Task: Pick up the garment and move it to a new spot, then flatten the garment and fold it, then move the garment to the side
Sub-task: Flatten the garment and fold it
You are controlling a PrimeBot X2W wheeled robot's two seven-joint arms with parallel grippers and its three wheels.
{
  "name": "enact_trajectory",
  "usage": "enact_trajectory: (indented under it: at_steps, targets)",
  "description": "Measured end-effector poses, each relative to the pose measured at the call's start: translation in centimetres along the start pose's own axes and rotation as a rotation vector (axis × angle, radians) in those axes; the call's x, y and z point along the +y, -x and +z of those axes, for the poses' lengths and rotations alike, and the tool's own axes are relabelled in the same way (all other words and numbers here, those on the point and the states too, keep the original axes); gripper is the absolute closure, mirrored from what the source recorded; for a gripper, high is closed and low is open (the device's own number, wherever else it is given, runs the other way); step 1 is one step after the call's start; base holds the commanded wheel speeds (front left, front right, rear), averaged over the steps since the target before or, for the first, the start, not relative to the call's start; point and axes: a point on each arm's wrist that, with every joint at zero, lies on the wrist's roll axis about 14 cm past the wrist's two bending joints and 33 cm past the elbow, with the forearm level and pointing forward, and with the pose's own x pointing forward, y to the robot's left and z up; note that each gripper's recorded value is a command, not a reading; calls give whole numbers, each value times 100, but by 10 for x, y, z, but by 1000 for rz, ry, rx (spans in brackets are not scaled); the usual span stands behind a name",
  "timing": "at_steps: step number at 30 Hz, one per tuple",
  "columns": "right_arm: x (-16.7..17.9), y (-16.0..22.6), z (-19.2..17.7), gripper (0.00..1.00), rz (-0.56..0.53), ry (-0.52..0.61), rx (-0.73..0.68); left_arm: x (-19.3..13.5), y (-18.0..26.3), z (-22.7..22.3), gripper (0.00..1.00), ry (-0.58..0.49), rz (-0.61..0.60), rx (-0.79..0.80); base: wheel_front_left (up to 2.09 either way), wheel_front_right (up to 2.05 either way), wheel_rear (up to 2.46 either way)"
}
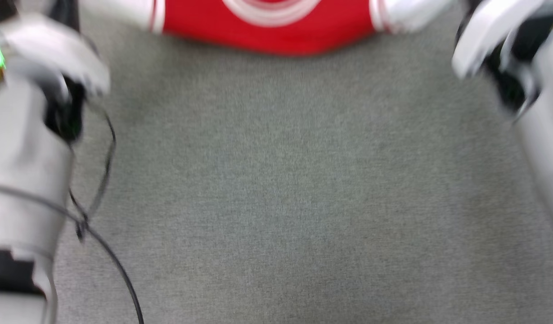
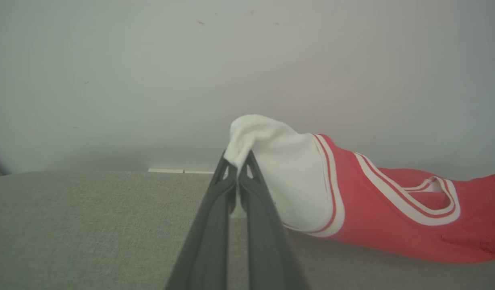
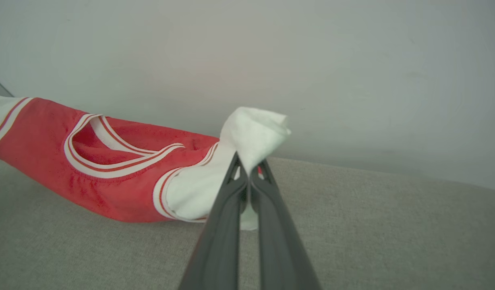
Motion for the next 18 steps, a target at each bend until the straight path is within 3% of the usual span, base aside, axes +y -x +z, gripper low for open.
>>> enact_trajectory:
  at_steps: [7, 18]
  targets:
    - [8, 74, -61, 100, 16, -30, 123, 4, 79, -43, 100, 75, 26, 75, 0, 0, 0]
    - [3, 184, -118, 100, -24, -124, 175, 5, 197, -68, 100, 118, 82, 88, 0, 0, 0]
